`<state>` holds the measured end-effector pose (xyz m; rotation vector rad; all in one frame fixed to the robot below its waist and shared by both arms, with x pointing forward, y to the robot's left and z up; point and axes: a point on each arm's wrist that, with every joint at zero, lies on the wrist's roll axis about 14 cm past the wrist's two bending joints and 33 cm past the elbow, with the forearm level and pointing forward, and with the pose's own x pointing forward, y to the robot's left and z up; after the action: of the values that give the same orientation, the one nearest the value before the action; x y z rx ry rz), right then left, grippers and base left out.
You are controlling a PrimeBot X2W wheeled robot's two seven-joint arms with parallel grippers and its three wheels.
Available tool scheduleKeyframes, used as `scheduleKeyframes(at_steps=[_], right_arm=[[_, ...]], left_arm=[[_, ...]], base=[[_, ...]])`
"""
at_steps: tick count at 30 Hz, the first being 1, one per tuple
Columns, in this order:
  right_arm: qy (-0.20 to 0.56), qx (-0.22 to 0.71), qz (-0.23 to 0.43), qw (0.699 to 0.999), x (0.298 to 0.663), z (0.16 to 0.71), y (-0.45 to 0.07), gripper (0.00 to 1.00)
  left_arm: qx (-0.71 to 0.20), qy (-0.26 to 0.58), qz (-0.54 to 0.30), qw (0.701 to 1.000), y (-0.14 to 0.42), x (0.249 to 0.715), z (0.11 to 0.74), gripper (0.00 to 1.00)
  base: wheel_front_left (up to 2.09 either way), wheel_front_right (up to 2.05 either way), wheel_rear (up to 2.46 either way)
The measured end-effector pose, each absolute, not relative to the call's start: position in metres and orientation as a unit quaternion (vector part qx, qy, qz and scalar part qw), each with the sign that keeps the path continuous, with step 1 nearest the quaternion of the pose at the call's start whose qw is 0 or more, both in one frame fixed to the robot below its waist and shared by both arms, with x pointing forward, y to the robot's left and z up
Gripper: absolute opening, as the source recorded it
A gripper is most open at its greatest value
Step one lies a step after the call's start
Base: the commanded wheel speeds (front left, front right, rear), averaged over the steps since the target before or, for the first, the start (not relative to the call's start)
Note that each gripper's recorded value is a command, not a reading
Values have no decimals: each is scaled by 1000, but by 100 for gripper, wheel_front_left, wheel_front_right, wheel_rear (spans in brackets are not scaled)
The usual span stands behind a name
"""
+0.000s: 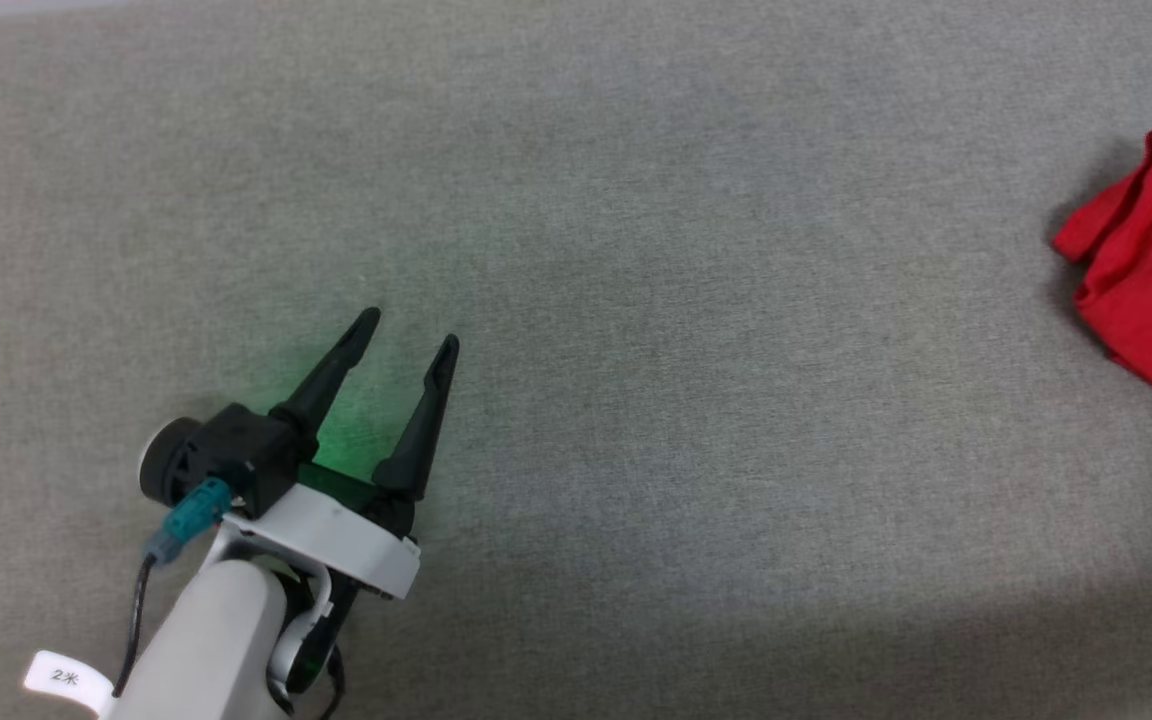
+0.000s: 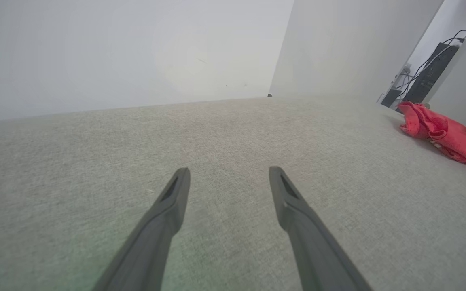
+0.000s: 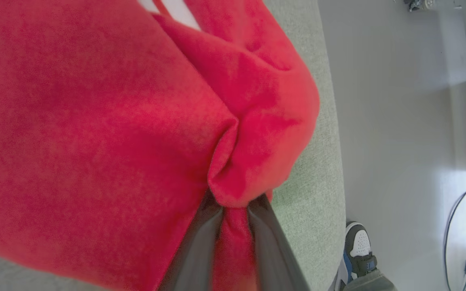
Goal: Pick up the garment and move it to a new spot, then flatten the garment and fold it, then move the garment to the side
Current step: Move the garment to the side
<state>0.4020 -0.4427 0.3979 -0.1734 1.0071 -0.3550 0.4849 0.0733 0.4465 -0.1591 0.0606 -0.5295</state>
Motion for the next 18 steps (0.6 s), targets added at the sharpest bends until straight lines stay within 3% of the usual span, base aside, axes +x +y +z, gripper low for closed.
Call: scheduleKeyframes(at_steps=[5,6,7,8,9,18], right_arm=[[486,-58,-179,854,402,387,-439,0],[483,-59,-181,855,402,388,-440,11],[480,-59,-183,856,402,389,-440,42],[479,-56,-185,856,402,389,-440,80],[480,-58,-185,856,401,389,-439,100],[481,-46,-195,853,381,410,-438,100]], left_arm=[[-72,32,-257,963,80,483,446,100],[-71,31,-255,964,81,483,448,100],[-71,30,-254,964,83,482,449,100],[-71,29,-252,965,84,481,451,100],[-71,29,-251,965,85,480,452,100],[-75,24,-234,969,94,451,470,100]], base=[[0,0,0],[0,0,0],[0,0,0],[0,0,0],[0,0,0],[0,0,0]])
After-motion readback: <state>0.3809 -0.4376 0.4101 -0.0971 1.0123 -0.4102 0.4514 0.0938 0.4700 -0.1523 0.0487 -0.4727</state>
